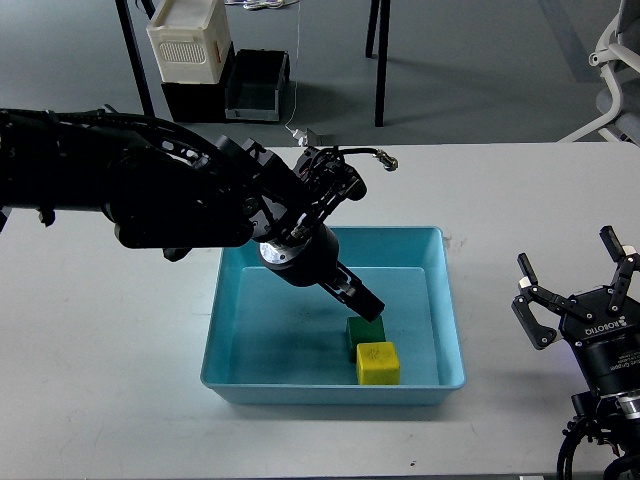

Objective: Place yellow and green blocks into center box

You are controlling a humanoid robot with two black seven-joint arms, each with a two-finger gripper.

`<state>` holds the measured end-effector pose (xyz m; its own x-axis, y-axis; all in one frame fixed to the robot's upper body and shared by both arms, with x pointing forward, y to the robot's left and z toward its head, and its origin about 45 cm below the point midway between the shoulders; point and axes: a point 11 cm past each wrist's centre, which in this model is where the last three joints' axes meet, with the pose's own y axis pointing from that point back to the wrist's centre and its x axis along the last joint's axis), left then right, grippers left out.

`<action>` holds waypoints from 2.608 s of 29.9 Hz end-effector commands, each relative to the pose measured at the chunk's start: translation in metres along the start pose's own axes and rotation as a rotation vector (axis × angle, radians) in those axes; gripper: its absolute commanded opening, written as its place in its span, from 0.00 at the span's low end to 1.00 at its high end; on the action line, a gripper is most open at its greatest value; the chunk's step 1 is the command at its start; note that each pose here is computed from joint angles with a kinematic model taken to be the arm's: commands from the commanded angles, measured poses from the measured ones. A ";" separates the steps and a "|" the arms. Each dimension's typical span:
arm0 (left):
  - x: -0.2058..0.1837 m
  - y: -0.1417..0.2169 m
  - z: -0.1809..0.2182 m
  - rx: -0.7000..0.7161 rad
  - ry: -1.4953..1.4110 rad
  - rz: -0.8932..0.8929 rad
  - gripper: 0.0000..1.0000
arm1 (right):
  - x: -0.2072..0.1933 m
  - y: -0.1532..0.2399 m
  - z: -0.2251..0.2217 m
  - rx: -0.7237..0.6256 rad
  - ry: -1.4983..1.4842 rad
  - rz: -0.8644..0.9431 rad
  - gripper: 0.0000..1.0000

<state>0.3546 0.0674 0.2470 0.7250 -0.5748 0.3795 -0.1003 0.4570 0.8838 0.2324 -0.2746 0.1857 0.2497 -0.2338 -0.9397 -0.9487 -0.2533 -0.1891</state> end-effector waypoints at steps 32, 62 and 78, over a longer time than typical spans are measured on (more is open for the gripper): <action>0.041 0.206 -0.170 -1.136 1.161 1.348 1.00 | -0.004 -0.002 -0.027 0.109 -0.073 -0.029 1.00; -0.266 0.108 -0.150 -1.790 1.919 1.761 1.00 | 0.008 0.017 -0.001 0.085 -0.123 0.037 1.00; -0.243 0.027 -0.091 -1.759 2.186 1.378 1.00 | -0.006 0.030 0.014 0.041 -0.138 0.030 1.00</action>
<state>0.2396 0.2898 0.1582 0.1669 0.2079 -0.9638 -0.9857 0.0125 -0.1680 0.2018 -0.2689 0.1831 0.2004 -0.1079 -0.9738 -0.9638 -0.2001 -0.1762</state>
